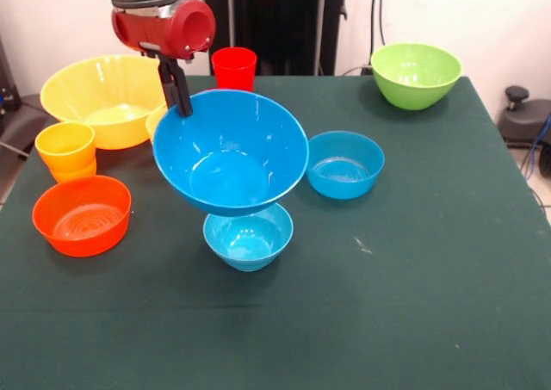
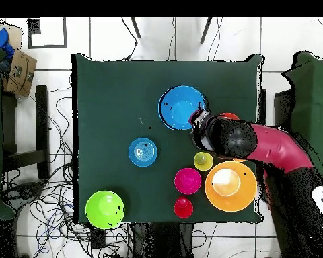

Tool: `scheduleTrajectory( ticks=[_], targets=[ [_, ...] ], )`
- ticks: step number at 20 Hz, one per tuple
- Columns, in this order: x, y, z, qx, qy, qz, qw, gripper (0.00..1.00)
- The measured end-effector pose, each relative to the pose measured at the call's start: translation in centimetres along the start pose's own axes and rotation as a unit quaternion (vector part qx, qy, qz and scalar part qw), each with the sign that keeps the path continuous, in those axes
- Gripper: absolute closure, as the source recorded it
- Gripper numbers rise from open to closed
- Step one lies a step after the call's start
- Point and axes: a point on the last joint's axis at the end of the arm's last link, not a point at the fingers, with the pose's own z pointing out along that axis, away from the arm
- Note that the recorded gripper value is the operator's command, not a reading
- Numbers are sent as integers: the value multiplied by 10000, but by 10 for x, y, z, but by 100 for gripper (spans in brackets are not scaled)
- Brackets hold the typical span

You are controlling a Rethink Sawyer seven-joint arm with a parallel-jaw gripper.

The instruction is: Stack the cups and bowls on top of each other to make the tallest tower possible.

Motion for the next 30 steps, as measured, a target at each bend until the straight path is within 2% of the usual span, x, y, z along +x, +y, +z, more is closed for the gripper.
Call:
scheduleTrajectory(
  ticks=[9, 16, 20, 30],
  targets=[
    [20, -7, 11, 197, 48, -356, 9992, 100],
    [31, 0, 16, 263, 49, -588, 9979, 100],
    [43, 7, 27, 291, 121, -757, 9966, 100],
    [49, 14, 30, 303, 135, -868, 9957, 100]
  ],
)
